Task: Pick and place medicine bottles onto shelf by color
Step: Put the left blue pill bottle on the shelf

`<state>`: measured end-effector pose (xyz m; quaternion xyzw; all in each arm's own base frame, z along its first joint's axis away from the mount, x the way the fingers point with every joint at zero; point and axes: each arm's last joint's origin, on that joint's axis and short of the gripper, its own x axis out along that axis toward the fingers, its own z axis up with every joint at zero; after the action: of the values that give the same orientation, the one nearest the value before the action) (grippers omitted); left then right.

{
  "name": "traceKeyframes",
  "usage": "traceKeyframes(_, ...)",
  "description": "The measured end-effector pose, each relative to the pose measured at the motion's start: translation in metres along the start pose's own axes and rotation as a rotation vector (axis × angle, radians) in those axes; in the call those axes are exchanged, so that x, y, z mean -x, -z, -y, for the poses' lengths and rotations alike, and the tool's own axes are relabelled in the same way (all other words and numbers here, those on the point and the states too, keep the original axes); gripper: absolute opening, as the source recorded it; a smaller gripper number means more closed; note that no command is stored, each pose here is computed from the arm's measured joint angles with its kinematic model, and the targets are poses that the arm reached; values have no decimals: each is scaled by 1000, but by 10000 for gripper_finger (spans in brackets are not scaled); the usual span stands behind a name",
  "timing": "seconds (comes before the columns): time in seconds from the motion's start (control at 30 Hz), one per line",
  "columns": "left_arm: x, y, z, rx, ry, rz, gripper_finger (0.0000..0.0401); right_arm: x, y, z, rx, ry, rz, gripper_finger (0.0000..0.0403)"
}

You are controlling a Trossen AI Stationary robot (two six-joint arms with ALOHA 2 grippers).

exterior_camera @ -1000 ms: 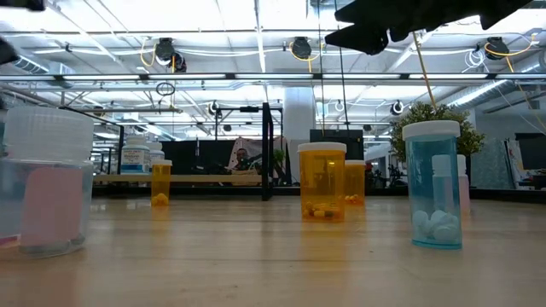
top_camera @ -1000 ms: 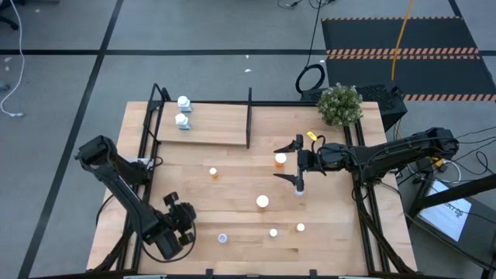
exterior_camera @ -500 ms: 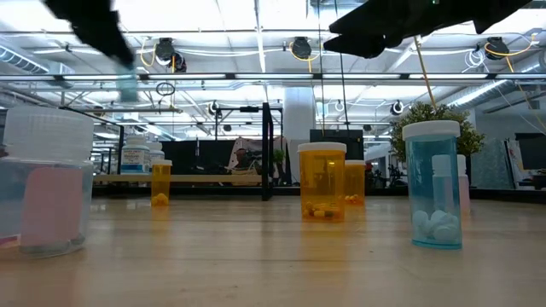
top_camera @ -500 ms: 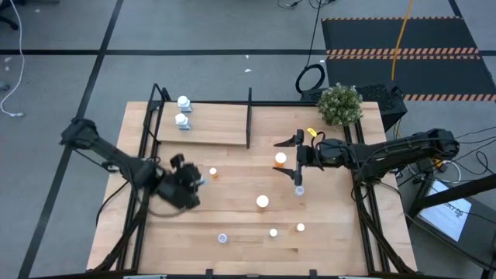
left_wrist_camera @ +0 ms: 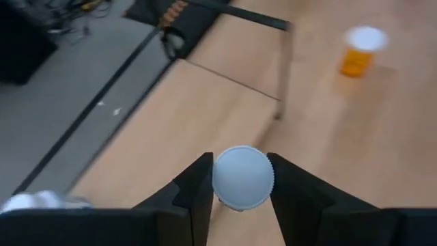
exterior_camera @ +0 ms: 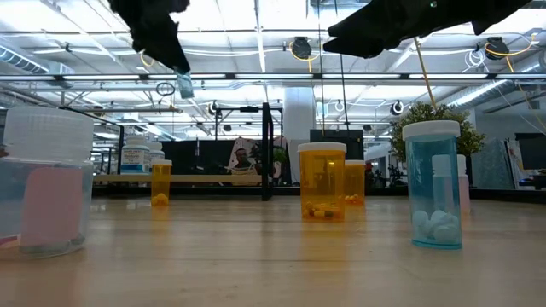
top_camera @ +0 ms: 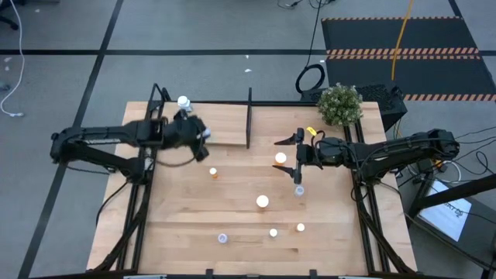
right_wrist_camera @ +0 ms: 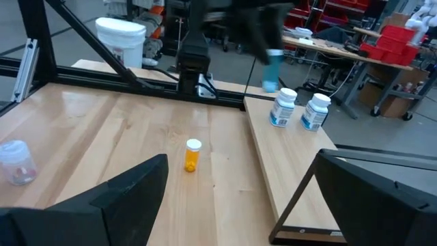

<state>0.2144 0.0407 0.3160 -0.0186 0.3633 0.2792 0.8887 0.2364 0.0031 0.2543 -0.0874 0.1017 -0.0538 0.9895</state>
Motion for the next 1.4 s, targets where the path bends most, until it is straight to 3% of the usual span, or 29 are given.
traceKeyframes(0.2,-10,-13,-42,68,-105,22,131,0,0,0,4,0,-1,364)
traceKeyframes(0.47,-33,-8,-81,219,-238,-65,131,0,1,0,5,-1,-7,364)
traceKeyframes(0.9,-99,-1,-102,356,-324,-186,131,0,2,0,8,-4,-25,364)
traceKeyframes(1.4,-139,10,-113,449,-427,-240,131,0,6,-1,10,-6,-60,364)
